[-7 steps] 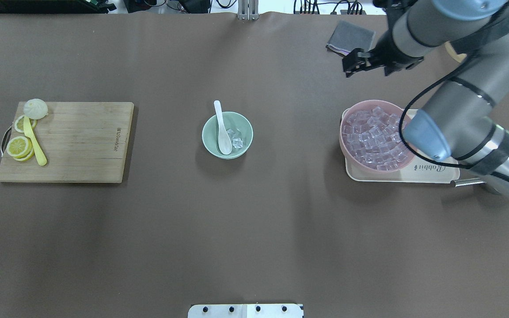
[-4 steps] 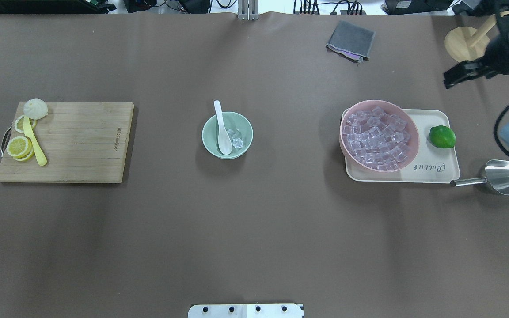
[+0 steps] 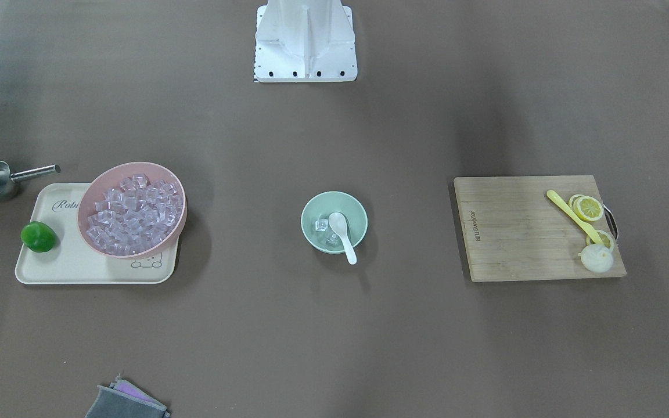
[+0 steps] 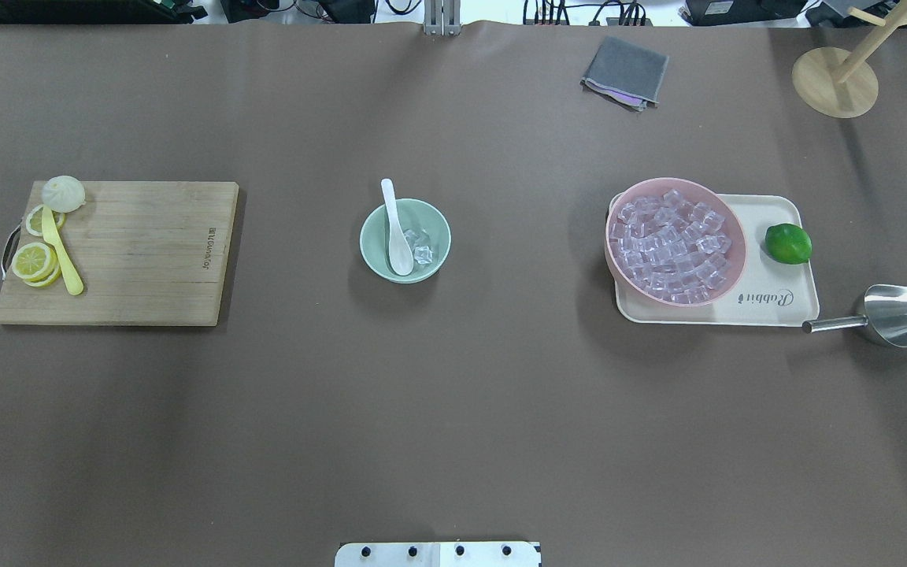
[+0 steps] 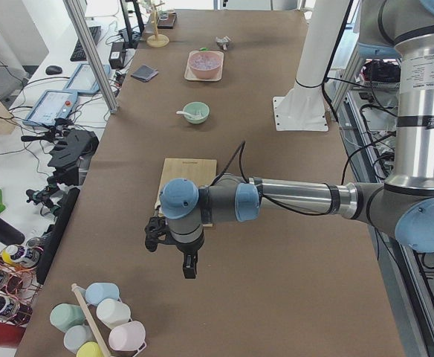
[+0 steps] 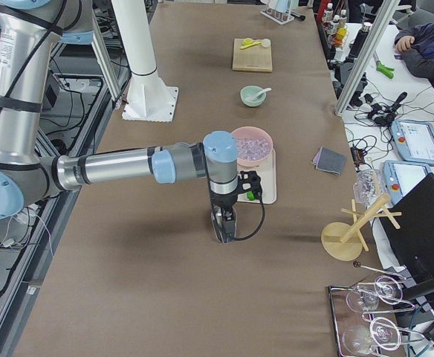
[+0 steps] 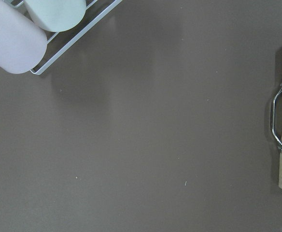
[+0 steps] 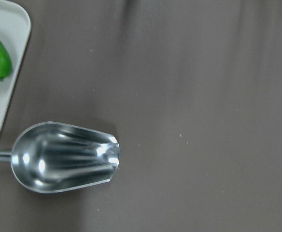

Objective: Put spoon and ice into bowl

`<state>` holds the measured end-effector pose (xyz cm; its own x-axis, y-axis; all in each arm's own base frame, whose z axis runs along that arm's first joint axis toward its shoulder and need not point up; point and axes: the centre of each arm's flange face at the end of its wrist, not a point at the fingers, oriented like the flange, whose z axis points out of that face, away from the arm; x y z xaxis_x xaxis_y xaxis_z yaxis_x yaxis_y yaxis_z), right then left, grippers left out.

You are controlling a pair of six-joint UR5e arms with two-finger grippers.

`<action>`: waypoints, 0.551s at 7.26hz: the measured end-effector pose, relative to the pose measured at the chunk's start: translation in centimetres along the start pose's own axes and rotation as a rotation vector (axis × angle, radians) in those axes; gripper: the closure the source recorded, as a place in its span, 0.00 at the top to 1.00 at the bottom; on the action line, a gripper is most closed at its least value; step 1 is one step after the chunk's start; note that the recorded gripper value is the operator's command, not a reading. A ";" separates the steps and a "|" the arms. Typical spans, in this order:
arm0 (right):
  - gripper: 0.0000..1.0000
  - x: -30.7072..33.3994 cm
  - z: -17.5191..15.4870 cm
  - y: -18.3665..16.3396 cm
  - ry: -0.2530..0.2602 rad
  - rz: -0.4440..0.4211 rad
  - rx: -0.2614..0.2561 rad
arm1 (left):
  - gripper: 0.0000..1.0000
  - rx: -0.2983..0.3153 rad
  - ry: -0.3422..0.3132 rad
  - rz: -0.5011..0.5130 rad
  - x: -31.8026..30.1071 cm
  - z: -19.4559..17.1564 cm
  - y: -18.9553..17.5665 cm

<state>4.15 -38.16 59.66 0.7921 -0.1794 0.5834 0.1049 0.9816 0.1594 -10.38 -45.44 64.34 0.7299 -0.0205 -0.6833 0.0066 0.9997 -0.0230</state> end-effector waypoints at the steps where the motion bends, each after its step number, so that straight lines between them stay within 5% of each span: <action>1: 1.00 1.5 1.2 2.2 -0.001 0.037 -0.028 | 0.98 0.001 0.000 0.001 0.0 0.0 0.5; 4: 1.00 3.2 2.9 4.3 -0.064 0.097 -0.059 | 0.98 0.042 -0.004 0.042 2.0 -2.0 1.3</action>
<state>5.36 -34.73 64.50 0.7603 -0.0855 0.6439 0.0666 0.9963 0.0536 -10.26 -44.17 61.46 0.7331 0.0212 -0.6798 0.0049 0.9993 0.0364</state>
